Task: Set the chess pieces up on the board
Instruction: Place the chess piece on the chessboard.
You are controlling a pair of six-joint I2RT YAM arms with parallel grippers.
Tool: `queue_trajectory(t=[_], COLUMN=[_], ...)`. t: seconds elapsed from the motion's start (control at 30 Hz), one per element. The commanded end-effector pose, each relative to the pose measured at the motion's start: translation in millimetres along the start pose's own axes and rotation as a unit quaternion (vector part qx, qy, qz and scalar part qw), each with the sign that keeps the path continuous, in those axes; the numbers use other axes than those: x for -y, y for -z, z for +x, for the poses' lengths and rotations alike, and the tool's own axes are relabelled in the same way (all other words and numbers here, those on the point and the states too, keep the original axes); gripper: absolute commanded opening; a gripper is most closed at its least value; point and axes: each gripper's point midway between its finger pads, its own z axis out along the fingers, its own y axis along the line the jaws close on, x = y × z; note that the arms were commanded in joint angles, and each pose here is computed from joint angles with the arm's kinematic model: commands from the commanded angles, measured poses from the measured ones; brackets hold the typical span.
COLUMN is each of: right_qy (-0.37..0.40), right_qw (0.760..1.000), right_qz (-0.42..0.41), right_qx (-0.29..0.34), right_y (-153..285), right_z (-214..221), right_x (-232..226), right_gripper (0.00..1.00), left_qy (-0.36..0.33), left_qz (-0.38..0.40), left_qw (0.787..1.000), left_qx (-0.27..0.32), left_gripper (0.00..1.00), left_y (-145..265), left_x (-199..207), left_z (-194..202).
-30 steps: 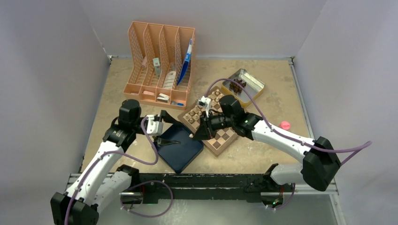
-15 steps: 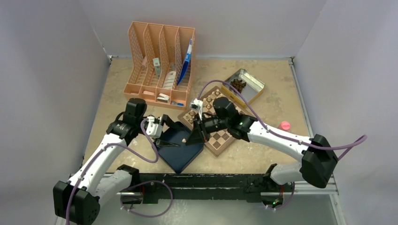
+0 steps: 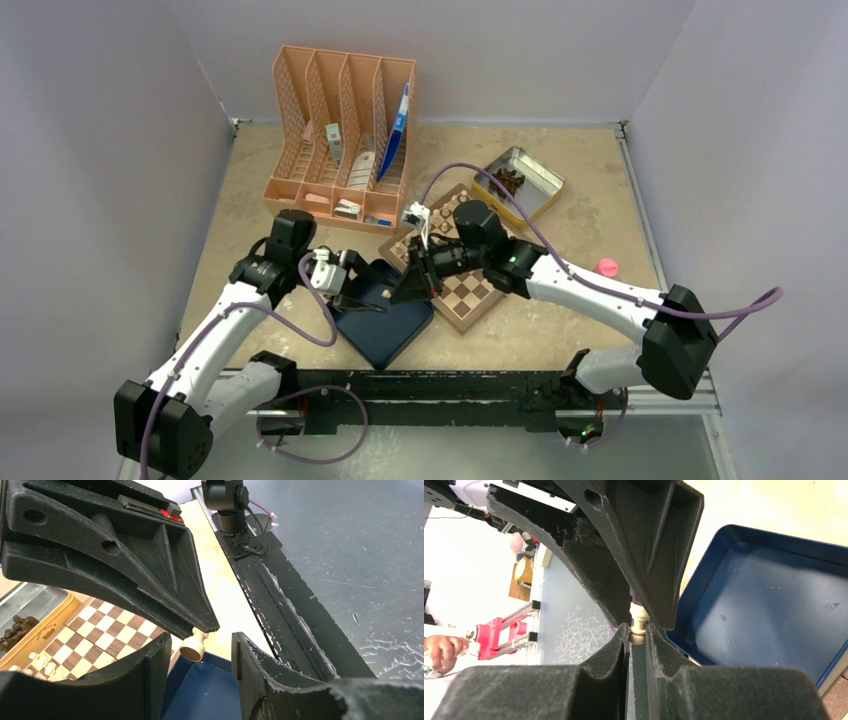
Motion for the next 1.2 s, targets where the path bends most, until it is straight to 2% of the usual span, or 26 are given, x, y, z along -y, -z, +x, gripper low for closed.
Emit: queue_trajectory(t=[0.0,0.13,0.33,0.47,0.73,0.77,0.87,0.97,1.07,1.17], right_qy=[0.034,0.032,0.033,0.029,0.015,0.014,0.011,0.012,0.012,0.012], right_qw=[0.998,0.999,0.999,0.999,1.0,1.0,1.0,1.0,0.999,0.999], right_qz=[-0.038,-0.041,-0.037,-0.033,-0.018,-0.017,-0.019,-0.025,-0.029,-0.031], right_qx=[0.021,0.017,0.011,0.009,0.019,0.02,0.019,0.014,0.008,0.007], right_y=[0.9,-0.1,-1.8,-1.4,2.3,2.0,1.4,1.2,-0.3,-1.2], right_z=[-23.5,-20.6,-18.2,-16.8,-20.4,-20.7,-19.4,-17.2,-14.7,-14.0], right_x=[-22.2,-22.0,-18.6,-17.3,-17.2,-16.7,-16.5,-17.5,-16.6,-16.0], right_gripper=[0.16,0.16,0.17,0.18,0.19,0.18,0.17,0.17,0.17,0.17], left_qy=[-0.04,-0.04,-0.032,-0.027,-0.031,-0.034,-0.059,-0.075,-0.078,-0.079], left_qz=[0.021,0.021,0.019,0.015,0.002,0.001,0.002,0.009,0.023,0.031], left_qw=[0.998,0.999,0.999,0.999,0.999,0.999,0.998,0.997,0.996,0.995], left_qx=[0.031,0.031,0.029,0.023,0.014,0.013,0.014,0.022,0.039,0.05], left_gripper=[0.45,0.38,0.19,0.1,0.01,0.03,0.23,0.36,0.41,0.41], left_y=[-2.7,-2.7,-2.6,-2.2,-0.6,-0.3,-0.3,-0.9,-2.1,-2.7], left_x=[0.3,2.0,-1.7,-2.7,-3.6,-3.2,-0.1,4.4,8.9,10.1], left_z=[-26.4,-26.1,-27.6,-25.7,-30.0,-30.2,-29.5,-30.1,-34.0,-38.2])
